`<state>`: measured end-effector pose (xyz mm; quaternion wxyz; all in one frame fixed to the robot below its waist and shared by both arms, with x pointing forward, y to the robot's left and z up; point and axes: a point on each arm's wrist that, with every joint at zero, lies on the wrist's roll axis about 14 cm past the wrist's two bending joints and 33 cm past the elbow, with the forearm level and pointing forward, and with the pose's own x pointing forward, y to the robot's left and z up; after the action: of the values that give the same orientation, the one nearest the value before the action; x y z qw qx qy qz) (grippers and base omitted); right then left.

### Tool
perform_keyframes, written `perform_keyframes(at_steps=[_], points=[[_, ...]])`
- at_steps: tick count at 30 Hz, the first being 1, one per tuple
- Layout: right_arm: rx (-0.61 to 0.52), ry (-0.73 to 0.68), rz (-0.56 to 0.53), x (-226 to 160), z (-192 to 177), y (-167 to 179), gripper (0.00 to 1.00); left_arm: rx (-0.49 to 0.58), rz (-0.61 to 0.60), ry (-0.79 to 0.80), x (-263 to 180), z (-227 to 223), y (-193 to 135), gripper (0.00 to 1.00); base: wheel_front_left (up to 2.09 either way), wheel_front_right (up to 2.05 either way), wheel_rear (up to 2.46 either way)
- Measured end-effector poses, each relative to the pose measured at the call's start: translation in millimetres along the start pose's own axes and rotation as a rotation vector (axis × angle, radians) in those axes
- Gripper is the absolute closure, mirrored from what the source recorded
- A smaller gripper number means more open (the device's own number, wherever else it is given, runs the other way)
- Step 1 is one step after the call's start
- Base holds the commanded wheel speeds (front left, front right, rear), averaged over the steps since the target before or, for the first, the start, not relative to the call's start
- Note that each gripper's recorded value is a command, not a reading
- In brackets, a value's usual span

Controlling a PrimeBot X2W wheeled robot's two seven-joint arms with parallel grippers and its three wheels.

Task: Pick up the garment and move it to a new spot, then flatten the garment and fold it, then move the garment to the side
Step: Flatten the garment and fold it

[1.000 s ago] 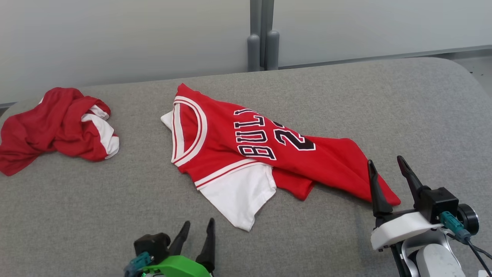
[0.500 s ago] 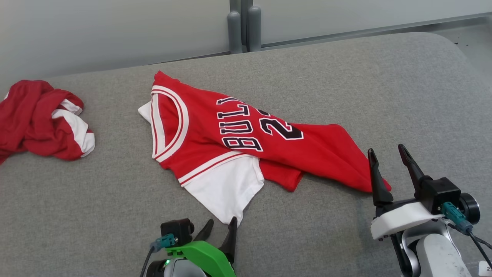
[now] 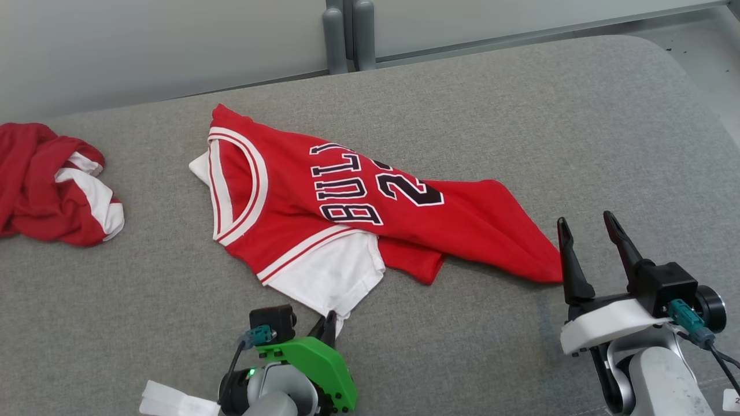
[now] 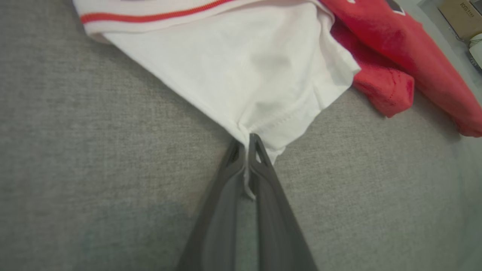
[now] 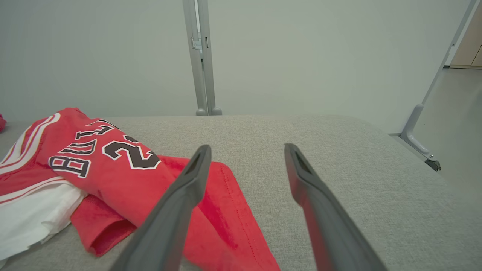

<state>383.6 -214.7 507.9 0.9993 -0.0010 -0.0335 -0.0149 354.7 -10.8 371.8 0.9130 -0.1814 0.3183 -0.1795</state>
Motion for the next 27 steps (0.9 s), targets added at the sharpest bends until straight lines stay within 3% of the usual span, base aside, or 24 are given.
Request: perform_keyframes(at_steps=[7, 15, 27], points=[[0.005, 0.015, -0.016, 0, -5, -5, 0.0, -0.022, 0.0, -0.1, 0, 19, 1, 1.0, 0.0, 0.0, 0.0], [0.04, 0.128, -0.061, -11, -39, -16, 0.0, -0.08, 0.051, -0.313, -11, 76, 23, 1.0, 0.0, 0.0, 0.0], [0.097, 0.259, -0.045, -29, -76, -5, 0.0, -0.108, 0.188, -0.627, -77, 152, 69, 1.0, 0.0, 0.0, 0.0]])
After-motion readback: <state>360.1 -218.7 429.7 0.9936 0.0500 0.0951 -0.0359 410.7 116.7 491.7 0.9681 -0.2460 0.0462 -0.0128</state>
